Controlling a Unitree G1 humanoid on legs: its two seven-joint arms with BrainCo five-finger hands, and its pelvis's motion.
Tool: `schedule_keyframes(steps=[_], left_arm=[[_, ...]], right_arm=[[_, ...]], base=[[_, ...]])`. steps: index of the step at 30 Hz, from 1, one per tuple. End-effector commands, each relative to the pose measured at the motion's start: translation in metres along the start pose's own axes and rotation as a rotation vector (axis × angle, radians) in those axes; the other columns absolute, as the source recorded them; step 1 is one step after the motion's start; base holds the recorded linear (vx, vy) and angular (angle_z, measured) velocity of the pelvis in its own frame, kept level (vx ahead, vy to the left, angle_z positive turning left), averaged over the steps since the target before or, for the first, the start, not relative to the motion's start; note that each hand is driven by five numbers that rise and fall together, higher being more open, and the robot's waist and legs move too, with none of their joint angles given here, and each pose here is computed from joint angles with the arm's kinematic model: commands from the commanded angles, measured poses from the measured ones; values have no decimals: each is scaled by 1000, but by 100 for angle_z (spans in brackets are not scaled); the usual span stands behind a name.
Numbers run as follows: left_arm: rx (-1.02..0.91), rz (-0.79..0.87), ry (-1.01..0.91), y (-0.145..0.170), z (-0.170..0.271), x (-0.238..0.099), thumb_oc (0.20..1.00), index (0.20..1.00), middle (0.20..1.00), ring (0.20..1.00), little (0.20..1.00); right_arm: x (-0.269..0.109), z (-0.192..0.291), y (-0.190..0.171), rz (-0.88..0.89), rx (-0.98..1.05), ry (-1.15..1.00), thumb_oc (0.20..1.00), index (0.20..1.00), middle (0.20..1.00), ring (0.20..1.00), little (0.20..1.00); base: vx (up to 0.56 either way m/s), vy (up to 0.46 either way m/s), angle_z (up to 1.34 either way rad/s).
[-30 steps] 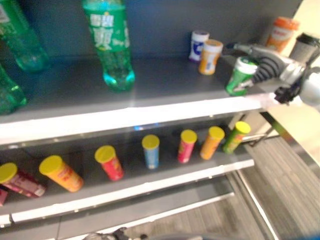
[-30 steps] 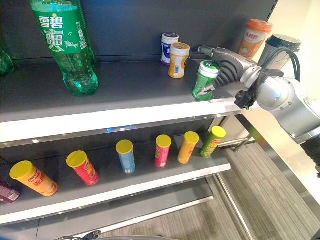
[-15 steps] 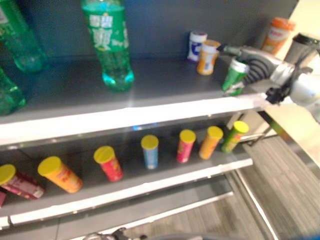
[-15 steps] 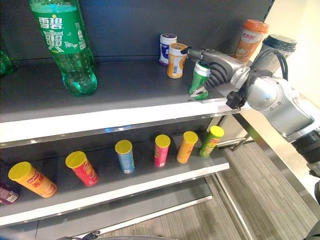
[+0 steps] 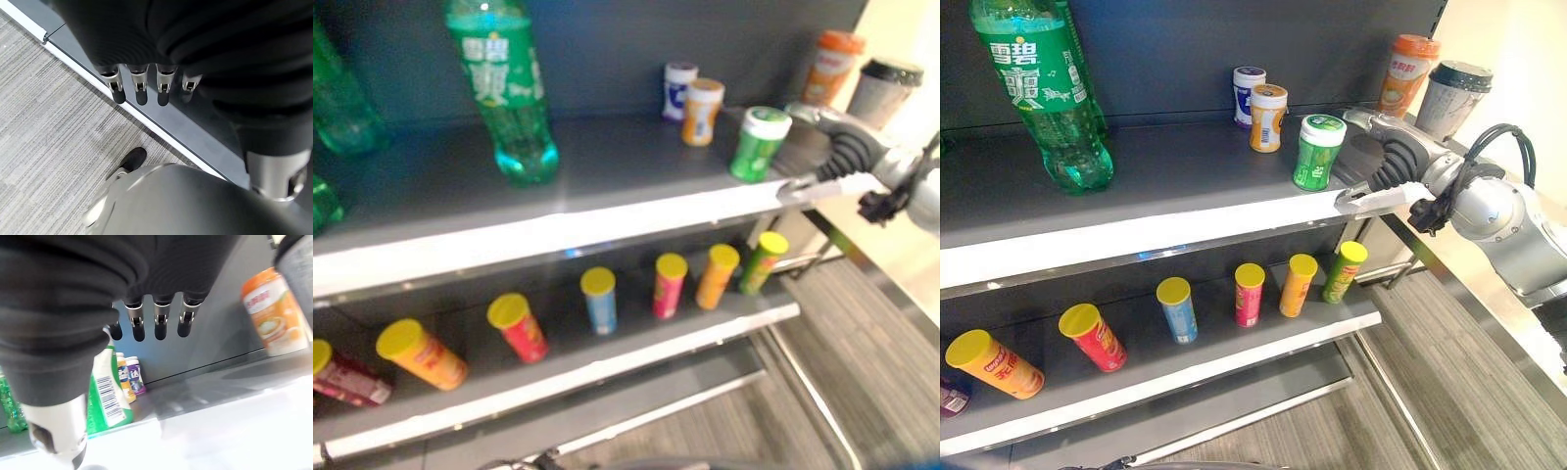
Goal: Put the goods on the table back onto the shelves and tidy them up.
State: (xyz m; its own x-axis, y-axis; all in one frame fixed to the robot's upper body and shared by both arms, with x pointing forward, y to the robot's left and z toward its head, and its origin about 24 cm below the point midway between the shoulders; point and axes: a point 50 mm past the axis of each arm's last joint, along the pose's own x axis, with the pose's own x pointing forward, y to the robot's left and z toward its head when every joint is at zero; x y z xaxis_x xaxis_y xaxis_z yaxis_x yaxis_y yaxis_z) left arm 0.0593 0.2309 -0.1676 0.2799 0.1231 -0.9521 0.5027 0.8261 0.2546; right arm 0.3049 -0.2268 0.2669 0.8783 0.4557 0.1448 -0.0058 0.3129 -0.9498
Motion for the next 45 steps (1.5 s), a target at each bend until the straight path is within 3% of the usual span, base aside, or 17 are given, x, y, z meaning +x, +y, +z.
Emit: schedule_keyframes(steps=[1, 14, 45], left_arm=[[54, -49, 29, -9, -6, 0, 1000, 1000, 1000, 1000, 1000], [42, -43, 26, -6, -4, 0, 1000, 1000, 1000, 1000, 1000], [32, -36, -13, -7, 6, 1, 1000, 1000, 1000, 1000, 1000]], right_arm=[[-5, -6, -10, -38, 40, 19, 1000, 1000, 1000, 1000, 1000], [3, 2, 4, 42, 24, -12, 1000, 1000, 1000, 1000, 1000], [9, 26, -4, 41, -54, -105, 1000, 1000, 1000, 1000, 1000]], base=[[0, 0, 0], [-1, 1, 1], [0, 0, 0]])
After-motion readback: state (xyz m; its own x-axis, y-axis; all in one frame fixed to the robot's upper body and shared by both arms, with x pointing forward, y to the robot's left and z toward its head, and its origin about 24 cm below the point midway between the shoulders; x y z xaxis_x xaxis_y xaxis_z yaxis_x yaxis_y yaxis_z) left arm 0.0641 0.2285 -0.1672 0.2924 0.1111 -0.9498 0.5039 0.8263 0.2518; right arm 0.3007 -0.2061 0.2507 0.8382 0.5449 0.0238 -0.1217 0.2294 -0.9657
